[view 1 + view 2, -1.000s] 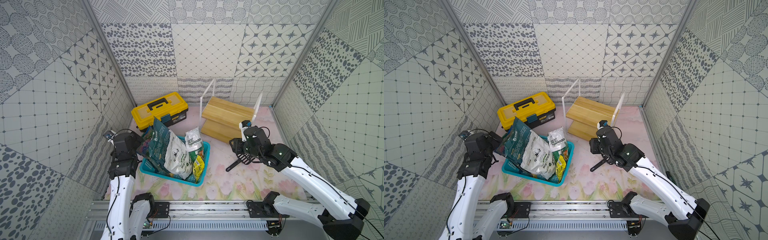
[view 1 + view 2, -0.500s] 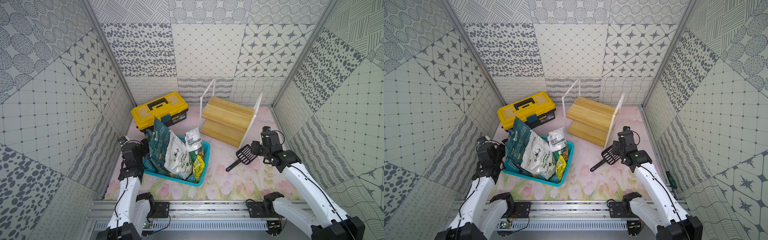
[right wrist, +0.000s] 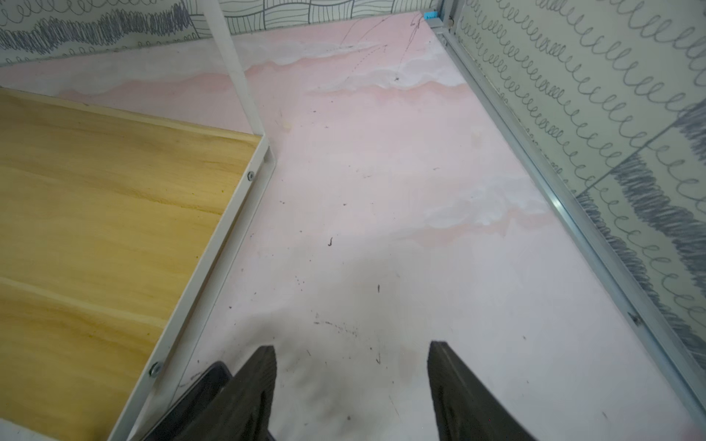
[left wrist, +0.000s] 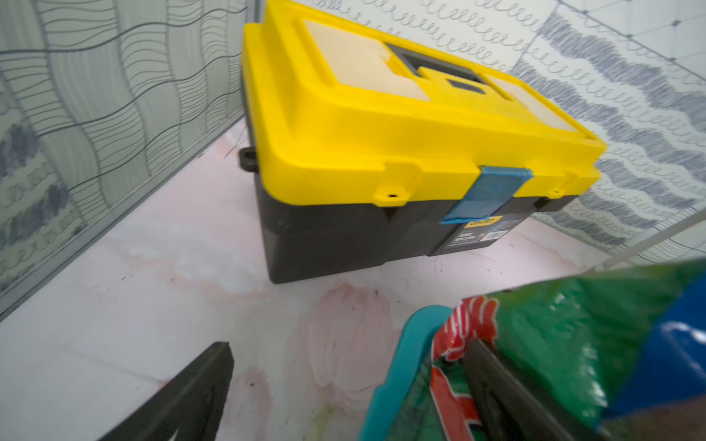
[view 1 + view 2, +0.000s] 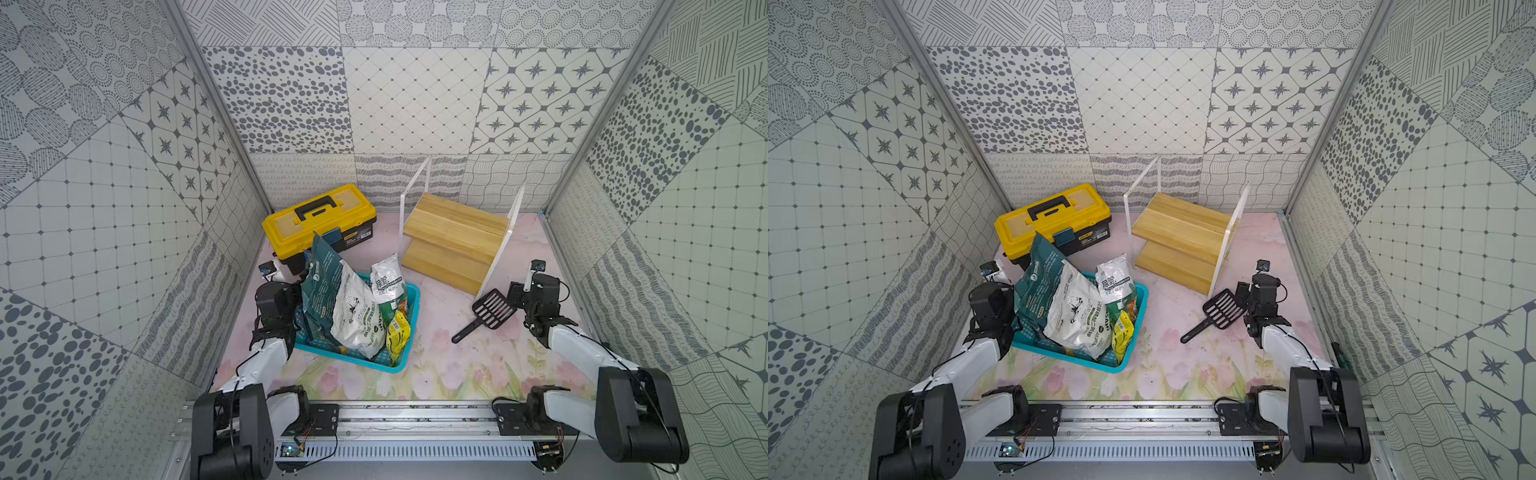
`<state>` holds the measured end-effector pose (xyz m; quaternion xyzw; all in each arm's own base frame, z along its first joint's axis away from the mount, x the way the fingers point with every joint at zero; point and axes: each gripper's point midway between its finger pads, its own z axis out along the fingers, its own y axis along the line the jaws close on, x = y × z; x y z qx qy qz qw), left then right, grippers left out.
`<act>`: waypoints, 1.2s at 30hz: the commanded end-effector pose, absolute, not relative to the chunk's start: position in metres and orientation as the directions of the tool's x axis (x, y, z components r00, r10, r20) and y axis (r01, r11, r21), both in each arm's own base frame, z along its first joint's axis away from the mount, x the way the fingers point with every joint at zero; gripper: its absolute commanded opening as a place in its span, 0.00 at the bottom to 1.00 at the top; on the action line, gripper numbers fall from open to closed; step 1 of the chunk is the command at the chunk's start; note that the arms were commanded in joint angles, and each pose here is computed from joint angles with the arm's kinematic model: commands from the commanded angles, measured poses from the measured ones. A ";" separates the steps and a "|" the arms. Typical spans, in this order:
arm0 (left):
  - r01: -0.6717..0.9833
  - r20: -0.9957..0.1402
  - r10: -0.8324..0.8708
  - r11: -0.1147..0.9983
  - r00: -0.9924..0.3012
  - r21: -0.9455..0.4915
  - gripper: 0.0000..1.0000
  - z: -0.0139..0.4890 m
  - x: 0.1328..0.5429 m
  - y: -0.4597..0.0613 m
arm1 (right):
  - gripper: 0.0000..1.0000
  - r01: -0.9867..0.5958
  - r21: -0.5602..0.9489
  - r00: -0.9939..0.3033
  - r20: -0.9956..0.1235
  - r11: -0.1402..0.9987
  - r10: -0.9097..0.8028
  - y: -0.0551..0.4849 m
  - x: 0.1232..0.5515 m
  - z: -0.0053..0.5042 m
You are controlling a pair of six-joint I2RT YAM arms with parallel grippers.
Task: Take down the fertilizer bag from the shelf
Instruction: Reset both arms
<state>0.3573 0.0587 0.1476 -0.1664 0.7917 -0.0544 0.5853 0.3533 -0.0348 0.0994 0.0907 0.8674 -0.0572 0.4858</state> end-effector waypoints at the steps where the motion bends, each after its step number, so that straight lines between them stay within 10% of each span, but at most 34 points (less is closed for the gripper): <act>1: 0.027 -0.899 -0.106 0.991 -0.424 -0.130 1.00 0.105 0.359 0.008 | 0.68 0.167 0.010 -0.333 -0.941 0.986 0.066 -0.031 0.382 0.130; 17: 0.019 -0.920 -0.079 0.995 -0.384 -0.094 1.00 0.095 0.390 -0.010 | 0.71 -0.023 -0.007 -0.304 -0.953 1.000 -0.014 0.017 0.404 0.105; 22: -0.009 -0.914 -0.030 1.000 -0.404 -0.029 1.00 0.078 0.396 -0.015 | 0.96 -0.023 0.001 -0.302 -0.953 1.000 -0.006 0.017 0.406 0.105; 36: -0.007 -0.917 -0.029 1.000 -0.397 -0.028 1.00 0.078 0.397 -0.014 | 0.97 -0.021 0.003 -0.302 -0.953 1.000 -0.003 0.016 0.406 0.105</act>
